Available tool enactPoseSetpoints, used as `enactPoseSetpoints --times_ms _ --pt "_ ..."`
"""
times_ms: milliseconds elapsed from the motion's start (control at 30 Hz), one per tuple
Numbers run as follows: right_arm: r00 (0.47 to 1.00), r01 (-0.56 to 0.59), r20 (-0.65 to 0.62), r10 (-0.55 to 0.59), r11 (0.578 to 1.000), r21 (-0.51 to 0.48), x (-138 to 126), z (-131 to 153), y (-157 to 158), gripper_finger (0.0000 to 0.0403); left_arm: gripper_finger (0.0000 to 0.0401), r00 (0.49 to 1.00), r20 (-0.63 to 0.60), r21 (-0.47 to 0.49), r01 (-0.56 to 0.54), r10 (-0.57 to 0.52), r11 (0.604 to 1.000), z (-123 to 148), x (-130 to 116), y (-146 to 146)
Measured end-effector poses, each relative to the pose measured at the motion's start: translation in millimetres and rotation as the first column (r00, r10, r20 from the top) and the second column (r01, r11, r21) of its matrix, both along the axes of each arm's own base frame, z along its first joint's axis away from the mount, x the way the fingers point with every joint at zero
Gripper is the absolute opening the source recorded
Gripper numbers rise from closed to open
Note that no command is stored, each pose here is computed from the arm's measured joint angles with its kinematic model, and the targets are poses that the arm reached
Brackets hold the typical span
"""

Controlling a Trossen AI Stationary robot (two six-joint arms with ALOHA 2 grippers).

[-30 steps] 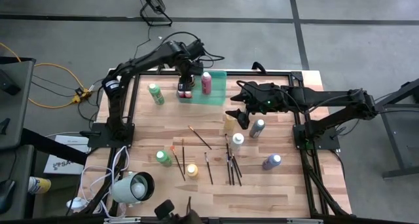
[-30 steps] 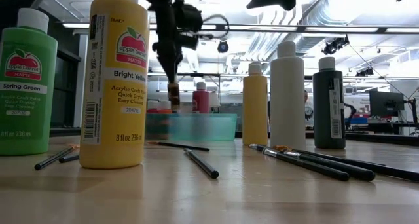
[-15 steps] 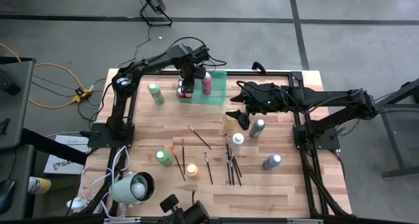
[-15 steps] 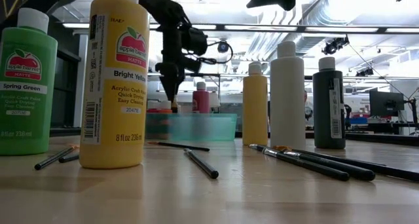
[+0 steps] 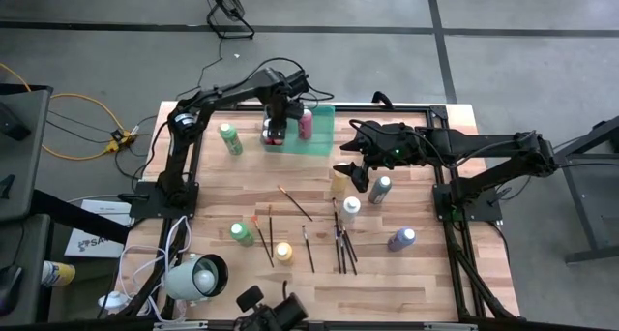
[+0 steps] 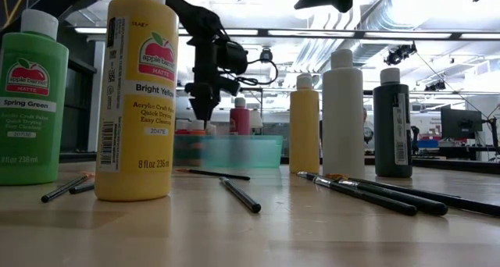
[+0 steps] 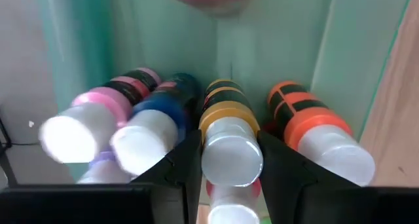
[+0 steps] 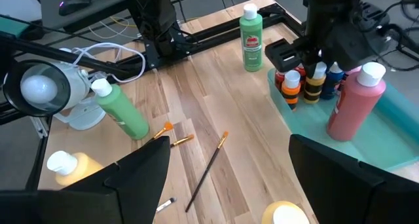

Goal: Pick & Place Paint Supplies
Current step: Put the small yellow paint bottle into the green bin

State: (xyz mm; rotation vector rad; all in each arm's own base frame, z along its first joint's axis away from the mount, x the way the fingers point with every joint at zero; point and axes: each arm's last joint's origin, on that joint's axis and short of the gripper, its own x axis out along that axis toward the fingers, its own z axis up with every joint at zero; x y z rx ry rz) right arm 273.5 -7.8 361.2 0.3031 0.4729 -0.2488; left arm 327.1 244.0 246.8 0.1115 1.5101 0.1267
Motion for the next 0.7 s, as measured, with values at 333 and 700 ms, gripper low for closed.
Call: enactPoseSetpoints --times_ms 333,700 --pt "1.0 0.0 0.0 0.0 1.0 0.0 0.0 0.0 0.0 0.0307 0.0136 1.0 -0.015 -0.008 -0.017 0.017 1.0 -11.5 -3.2 -2.0" --pt "1.0 0.0 0.0 0.0 1.0 0.001 0.0 0.0 0.0 0.0307 0.0203 0.999 0.021 0.011 -0.03 0.029 0.999 7.3 1.4 1.3"
